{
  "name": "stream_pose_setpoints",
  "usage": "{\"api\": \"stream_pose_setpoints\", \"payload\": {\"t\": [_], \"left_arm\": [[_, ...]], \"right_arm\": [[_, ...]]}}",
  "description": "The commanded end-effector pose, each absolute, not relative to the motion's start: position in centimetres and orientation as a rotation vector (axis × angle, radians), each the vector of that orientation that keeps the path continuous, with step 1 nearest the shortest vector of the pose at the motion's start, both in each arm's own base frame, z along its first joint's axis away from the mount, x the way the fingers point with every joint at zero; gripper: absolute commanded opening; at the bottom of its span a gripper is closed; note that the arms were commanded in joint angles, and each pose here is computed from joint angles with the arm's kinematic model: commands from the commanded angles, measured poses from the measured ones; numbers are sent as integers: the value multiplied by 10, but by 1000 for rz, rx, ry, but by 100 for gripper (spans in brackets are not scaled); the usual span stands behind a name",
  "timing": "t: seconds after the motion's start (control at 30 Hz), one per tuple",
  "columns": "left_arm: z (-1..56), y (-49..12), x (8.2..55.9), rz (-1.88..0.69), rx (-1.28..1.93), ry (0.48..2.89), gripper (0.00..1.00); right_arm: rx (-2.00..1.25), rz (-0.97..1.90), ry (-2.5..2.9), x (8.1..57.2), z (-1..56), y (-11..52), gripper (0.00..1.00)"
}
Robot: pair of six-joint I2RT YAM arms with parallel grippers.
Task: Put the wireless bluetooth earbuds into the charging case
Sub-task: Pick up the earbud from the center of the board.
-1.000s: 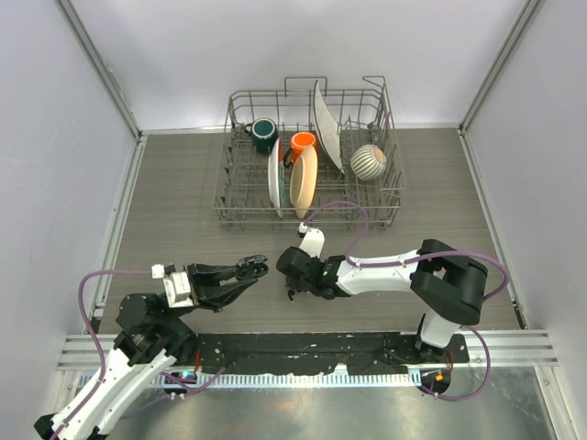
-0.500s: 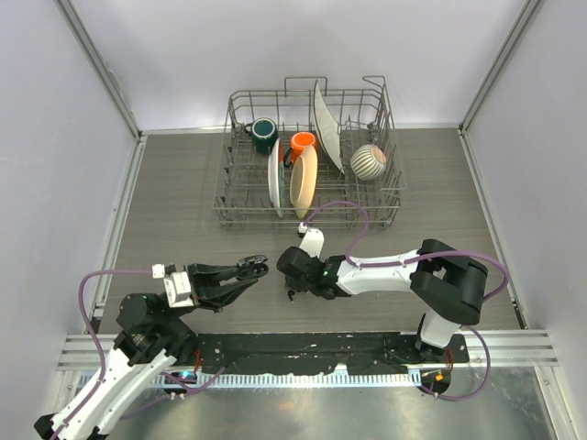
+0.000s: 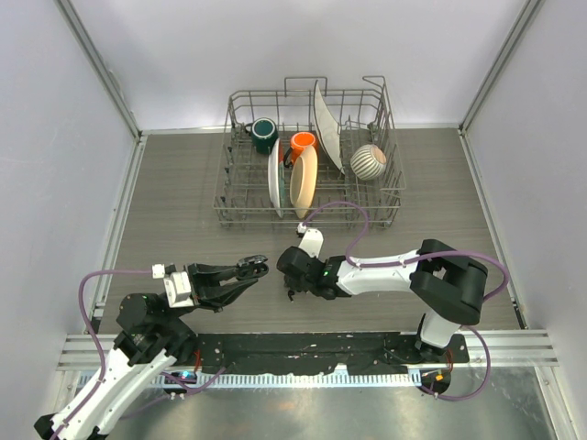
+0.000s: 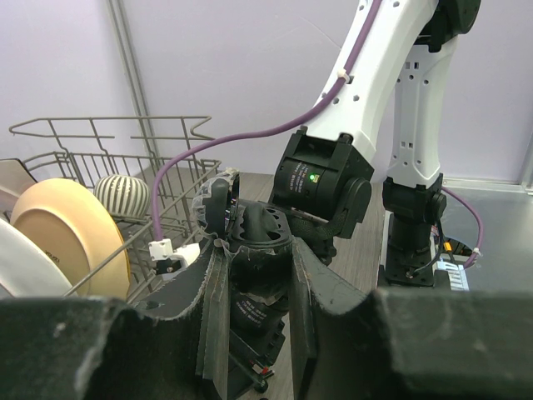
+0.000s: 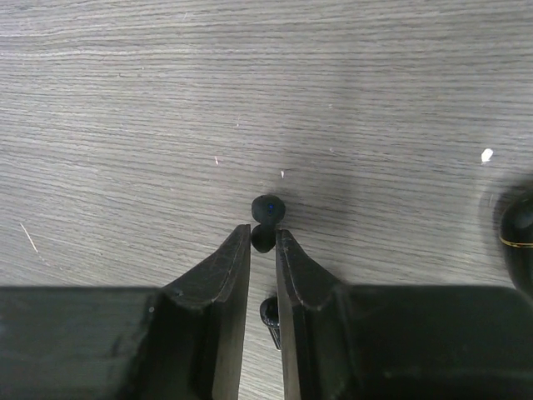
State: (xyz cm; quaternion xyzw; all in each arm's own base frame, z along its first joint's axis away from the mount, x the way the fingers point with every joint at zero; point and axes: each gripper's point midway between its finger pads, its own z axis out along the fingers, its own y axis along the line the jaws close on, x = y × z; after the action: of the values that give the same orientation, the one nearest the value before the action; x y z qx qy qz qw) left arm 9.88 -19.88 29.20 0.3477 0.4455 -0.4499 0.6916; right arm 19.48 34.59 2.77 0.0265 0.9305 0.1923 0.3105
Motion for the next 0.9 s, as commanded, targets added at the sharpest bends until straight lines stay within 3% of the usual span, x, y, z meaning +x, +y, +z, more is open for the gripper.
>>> {"api": "stream_pose_setpoints", "payload": {"t": [0.0,0.6,0.87], "left_arm": [[296,-198,98,-998,774,978,0],[296,-198,98,-998,776,977,0],[295,-198,99,-995,774,981,0]], "right_arm": [[83,565,2399,201,45,352,24],[106,571,2374,205,49,350,29],[110,581,2368,207,50,352,26]]}}
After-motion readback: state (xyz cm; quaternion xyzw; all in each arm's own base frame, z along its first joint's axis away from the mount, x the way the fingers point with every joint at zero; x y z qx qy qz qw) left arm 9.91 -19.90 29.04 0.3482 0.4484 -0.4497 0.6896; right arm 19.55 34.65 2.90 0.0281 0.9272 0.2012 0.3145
